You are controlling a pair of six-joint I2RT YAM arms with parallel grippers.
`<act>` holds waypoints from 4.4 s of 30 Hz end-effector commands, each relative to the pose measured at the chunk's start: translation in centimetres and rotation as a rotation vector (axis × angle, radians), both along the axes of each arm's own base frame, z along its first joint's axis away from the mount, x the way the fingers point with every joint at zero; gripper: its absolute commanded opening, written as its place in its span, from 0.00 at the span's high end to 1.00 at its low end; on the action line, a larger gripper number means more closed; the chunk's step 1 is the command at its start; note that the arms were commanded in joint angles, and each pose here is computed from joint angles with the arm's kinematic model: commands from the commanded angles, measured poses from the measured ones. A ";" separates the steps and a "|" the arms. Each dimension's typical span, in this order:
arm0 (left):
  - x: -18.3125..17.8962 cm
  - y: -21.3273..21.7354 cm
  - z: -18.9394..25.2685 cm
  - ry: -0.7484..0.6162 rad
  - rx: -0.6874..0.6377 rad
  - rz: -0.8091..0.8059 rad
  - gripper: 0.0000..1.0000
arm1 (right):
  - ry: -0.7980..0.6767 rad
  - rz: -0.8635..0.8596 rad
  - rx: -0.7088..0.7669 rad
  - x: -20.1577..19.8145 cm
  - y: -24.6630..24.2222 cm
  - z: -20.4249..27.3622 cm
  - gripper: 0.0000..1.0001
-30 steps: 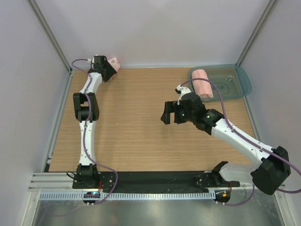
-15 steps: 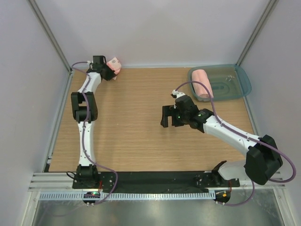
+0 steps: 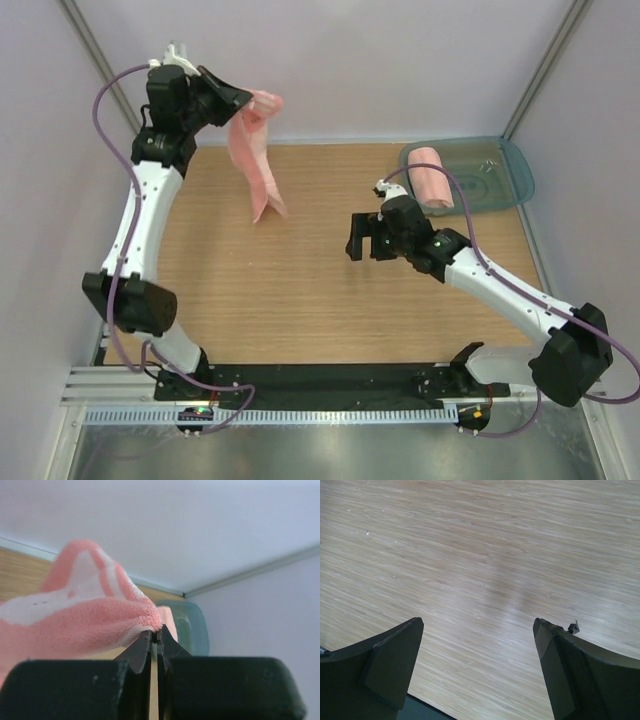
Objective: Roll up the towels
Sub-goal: Move the towel to the center of the board, then flatten the towel
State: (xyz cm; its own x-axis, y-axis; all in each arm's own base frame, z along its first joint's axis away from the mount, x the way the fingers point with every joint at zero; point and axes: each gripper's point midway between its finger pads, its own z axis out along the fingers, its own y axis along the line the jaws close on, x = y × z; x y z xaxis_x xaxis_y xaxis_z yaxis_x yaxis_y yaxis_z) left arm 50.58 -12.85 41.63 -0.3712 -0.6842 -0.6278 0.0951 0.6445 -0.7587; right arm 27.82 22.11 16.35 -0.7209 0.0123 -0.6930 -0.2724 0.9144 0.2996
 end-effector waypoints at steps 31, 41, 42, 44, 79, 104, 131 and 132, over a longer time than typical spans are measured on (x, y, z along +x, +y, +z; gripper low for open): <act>-25.0 -14.3 -19.1 0.290 0.532 -0.161 0.00 | -0.261 -0.434 -0.182 -1.2 -12.7 10.6 0.00; -21.6 -3.6 -23.9 0.430 0.492 0.039 0.00 | -0.007 -0.111 0.022 -3.1 -4.3 3.3 0.00; -21.5 -3.1 -25.2 0.461 0.494 0.044 0.00 | 0.034 -0.100 0.051 -3.5 -3.6 2.3 0.00; -20.3 -1.6 -27.2 0.515 0.509 0.077 0.00 | 0.111 -0.069 0.071 -4.3 -2.5 -0.2 0.00; -13.2 -4.6 -39.0 0.724 0.449 0.006 1.00 | 0.312 -0.032 0.032 -7.3 -1.2 -7.4 0.00; -24.5 7.0 -30.7 0.688 0.413 0.165 1.00 | 0.372 -0.206 -0.275 -0.5 -4.3 -14.0 0.00; -27.3 9.3 -24.6 0.636 0.588 0.134 0.47 | -0.441 -0.410 0.719 -7.1 -10.2 38.7 0.00; -26.6 9.6 -25.1 0.659 0.608 0.140 0.39 | -0.441 -0.412 0.701 -6.9 -10.2 38.8 0.00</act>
State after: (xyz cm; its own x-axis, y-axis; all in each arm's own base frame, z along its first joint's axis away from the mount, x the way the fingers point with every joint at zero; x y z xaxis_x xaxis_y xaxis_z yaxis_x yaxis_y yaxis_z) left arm 22.04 -4.33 15.97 -0.7411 -0.3937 -0.5438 -0.3332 0.9189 -0.2113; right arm 18.68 11.27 57.61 -0.2044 0.7729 -0.6008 -0.2912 0.5379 0.7911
